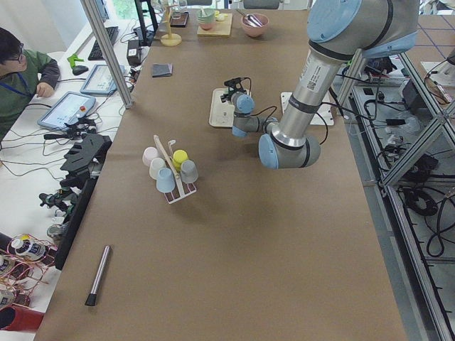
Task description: Pick up and place green cup on tray
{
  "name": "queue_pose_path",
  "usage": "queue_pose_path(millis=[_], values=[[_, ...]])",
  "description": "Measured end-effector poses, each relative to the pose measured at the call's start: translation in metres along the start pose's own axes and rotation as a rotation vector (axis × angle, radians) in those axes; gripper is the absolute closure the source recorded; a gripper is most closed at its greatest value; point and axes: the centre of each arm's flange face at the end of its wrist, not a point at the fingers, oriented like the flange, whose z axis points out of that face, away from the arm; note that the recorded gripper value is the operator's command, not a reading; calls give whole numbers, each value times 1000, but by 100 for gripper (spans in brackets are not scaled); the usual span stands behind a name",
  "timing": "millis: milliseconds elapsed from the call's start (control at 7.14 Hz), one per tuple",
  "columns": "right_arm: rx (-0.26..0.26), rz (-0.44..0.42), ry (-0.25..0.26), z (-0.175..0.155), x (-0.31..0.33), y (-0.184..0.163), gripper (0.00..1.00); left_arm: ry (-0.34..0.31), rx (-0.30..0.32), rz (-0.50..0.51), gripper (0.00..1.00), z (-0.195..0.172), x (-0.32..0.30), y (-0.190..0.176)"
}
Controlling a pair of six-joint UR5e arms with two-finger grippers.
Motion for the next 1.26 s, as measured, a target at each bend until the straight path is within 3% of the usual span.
queue_pose_path(millis=[560,1121,1261], values=[[-22,-38,-3,11,-17,-8,0,26,65,3,100,-10,-6,21],[-13,-79,3,22,-23,-18,0,27,57,0,97,-10,-7,27],[-11,-85,4,22,-25,-21,0,25,50,1,86,-9,-7,28]])
